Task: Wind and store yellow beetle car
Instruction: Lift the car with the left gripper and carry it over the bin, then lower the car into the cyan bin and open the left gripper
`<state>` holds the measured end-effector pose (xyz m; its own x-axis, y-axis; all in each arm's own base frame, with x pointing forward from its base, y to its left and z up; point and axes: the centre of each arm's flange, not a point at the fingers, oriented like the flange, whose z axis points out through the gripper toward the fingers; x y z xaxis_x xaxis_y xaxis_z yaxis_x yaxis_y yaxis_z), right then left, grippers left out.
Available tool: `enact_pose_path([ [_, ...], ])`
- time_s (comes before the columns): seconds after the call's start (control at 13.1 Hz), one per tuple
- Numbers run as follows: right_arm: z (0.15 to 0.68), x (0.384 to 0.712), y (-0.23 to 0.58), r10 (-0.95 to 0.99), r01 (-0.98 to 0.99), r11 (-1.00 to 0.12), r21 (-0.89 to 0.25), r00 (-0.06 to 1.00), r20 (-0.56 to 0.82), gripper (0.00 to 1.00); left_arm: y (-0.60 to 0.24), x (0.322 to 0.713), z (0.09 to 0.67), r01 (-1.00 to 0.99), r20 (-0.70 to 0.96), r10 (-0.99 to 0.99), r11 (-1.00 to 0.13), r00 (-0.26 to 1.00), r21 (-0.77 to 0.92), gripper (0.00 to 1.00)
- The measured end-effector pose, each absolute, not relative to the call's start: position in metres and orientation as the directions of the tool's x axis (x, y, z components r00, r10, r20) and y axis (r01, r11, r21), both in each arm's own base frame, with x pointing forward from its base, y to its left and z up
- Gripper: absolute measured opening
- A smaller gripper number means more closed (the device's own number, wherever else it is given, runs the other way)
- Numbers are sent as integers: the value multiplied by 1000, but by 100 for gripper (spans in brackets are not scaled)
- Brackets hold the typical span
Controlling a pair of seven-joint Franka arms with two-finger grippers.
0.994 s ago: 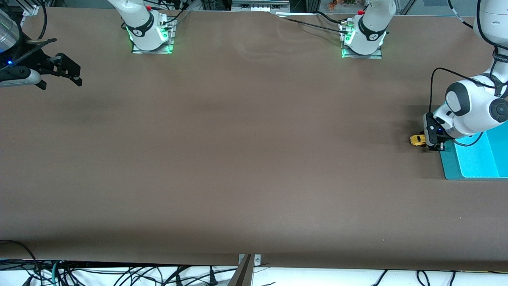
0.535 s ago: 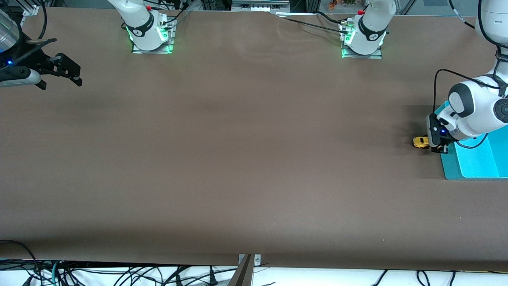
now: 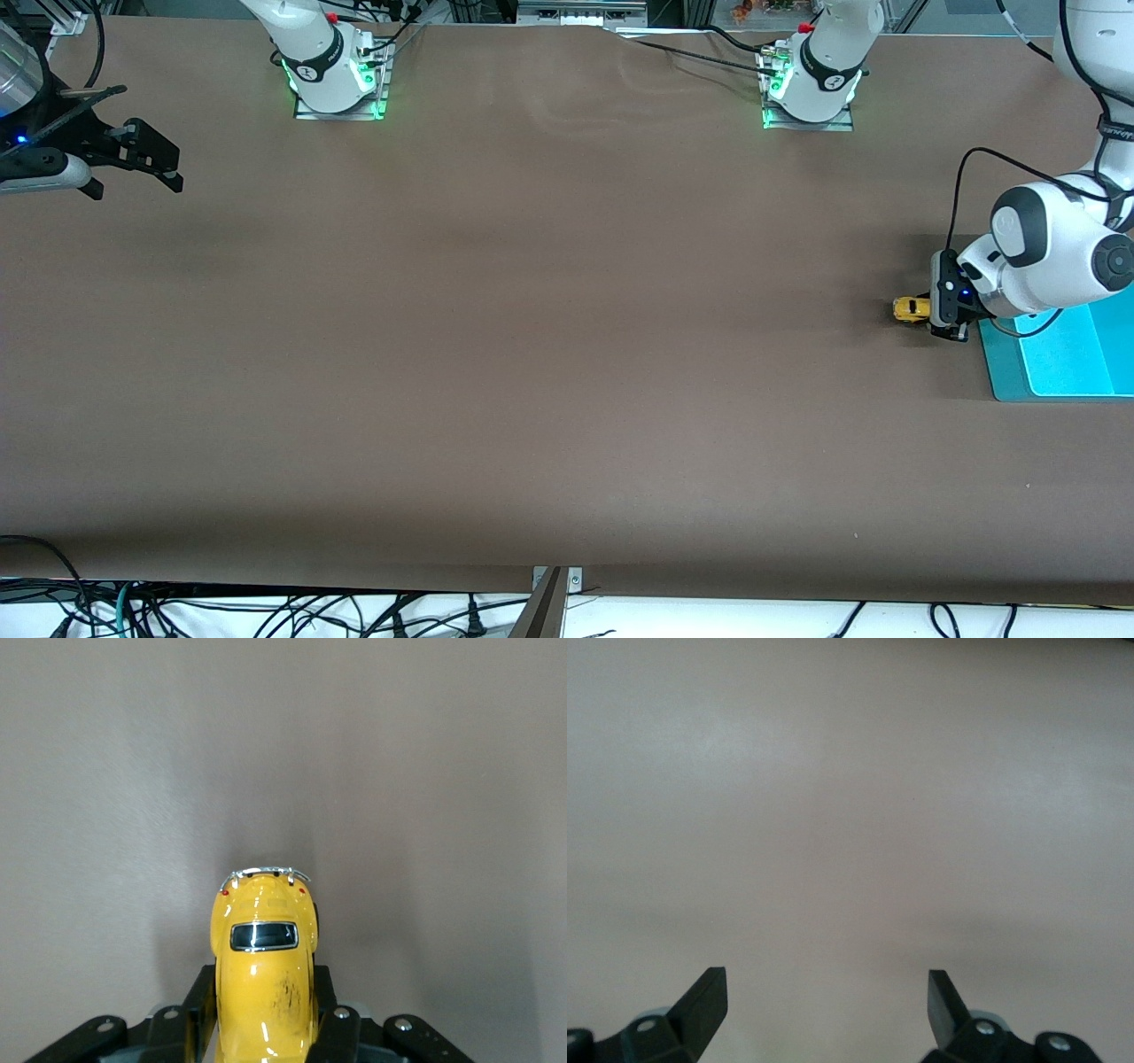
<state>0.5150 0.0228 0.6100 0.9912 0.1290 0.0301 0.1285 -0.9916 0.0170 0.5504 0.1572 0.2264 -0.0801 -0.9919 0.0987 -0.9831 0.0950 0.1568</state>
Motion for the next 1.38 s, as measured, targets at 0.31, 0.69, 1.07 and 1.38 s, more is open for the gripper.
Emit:
enact_pose_path([
  [0.31,610,515,23,128,128,-992,17,991,30,100,171,585,301,-982,94,-993,90,-75,167,46],
  [0.69,610,515,23,124,124,-992,17,992,31,100,221,597,369,-981,4,-998,57,-57,185,46],
  [1.07,608,517,22,103,103,-995,15,994,27,100,354,535,327,-955,-58,-997,-74,60,288,46],
  [1.38,613,518,9,4,4,-1000,9,999,40,100,376,534,260,-957,-60,-997,-64,49,281,46],
])
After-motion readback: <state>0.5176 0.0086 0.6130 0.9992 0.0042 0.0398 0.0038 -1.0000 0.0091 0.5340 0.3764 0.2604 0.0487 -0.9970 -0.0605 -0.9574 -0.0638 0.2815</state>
